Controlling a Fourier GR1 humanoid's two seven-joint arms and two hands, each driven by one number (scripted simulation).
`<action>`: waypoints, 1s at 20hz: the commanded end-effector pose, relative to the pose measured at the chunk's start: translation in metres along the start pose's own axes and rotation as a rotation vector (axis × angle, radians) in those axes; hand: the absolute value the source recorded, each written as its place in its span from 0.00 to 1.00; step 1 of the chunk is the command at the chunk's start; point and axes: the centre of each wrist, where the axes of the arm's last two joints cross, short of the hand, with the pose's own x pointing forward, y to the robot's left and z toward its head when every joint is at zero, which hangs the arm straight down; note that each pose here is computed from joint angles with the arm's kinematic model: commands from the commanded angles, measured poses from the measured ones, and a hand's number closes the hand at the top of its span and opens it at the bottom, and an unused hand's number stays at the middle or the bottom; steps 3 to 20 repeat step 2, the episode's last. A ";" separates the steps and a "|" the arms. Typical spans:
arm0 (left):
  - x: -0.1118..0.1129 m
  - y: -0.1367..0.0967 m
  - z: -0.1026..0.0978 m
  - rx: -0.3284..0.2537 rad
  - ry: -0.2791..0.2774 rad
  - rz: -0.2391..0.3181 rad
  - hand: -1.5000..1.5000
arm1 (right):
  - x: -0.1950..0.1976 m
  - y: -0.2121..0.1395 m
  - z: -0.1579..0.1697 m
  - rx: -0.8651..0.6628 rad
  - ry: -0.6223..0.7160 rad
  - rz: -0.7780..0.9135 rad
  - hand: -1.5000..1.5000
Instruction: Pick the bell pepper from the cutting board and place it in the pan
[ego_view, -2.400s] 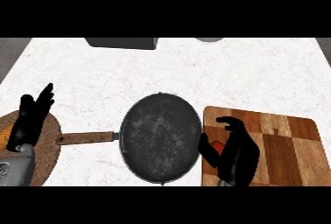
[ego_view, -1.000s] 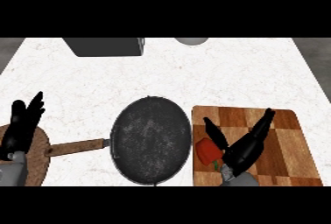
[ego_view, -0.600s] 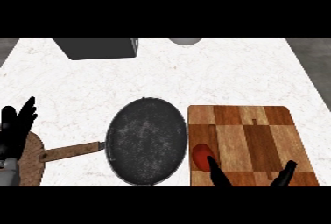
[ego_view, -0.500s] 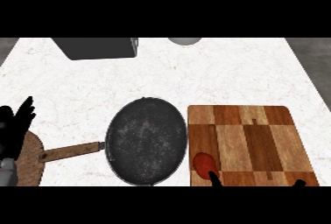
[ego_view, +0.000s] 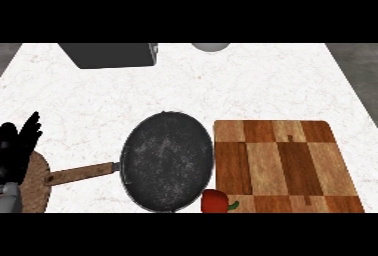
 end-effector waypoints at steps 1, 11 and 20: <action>0.000 0.004 0.000 0.000 0.008 -0.005 0.50 | 0.023 -0.028 0.031 0.040 0.071 -0.029 0.00; -0.013 -0.005 0.003 -0.003 0.015 0.001 0.50 | 0.023 -0.030 0.026 0.033 0.067 -0.034 0.00; -0.013 -0.005 0.003 -0.003 0.015 0.001 0.50 | 0.023 -0.030 0.026 0.033 0.067 -0.034 0.00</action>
